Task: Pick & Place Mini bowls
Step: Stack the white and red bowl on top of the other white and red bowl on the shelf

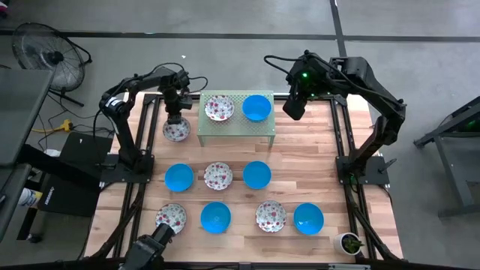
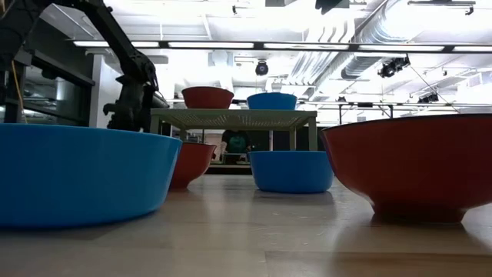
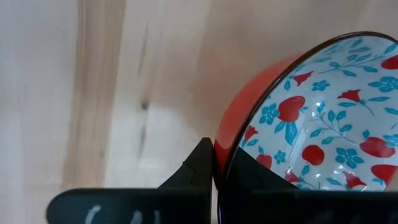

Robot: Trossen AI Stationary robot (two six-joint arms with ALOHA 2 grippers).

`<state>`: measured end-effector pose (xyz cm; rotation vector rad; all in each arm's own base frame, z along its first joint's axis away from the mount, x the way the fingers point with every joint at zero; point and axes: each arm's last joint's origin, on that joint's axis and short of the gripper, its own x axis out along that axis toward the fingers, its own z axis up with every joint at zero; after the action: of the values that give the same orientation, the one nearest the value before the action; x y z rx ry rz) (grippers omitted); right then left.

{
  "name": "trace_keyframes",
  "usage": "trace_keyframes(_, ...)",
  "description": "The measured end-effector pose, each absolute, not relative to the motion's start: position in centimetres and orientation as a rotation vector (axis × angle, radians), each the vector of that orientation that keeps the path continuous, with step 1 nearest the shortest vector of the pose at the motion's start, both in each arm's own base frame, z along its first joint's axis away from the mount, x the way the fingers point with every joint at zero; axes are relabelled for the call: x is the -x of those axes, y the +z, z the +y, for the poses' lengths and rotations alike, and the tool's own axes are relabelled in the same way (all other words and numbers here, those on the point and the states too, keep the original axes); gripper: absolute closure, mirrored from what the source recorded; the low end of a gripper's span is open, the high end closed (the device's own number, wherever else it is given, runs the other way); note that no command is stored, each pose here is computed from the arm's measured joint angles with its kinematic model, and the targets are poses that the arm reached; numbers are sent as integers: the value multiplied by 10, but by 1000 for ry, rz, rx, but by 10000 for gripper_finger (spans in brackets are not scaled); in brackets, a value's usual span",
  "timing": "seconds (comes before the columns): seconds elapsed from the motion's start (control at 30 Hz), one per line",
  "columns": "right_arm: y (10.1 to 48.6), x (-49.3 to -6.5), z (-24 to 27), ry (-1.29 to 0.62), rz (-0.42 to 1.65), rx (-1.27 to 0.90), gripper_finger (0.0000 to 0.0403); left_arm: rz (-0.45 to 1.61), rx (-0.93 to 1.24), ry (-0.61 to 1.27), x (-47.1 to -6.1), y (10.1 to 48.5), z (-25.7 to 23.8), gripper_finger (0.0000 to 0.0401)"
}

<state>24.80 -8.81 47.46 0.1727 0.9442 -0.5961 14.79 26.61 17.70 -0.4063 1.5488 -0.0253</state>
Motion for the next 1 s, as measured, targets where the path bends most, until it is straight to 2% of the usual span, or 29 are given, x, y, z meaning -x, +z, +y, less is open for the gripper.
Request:
trace_keyframes(0.27,474,-248,-87,-574,945,-184,236,1529,464,-31,-147,217,268,395)
trace_keyframes(0.57,474,-248,-87,-573,945,-182,237,1458,459,61,-147,290,266,395)
trace_keyframes(0.77,474,-248,-87,-574,946,-182,245,1300,471,179,-159,334,263,395)
trace_keyframes(1.0,474,-248,-87,-570,948,-175,245,1141,523,207,-177,367,254,395)
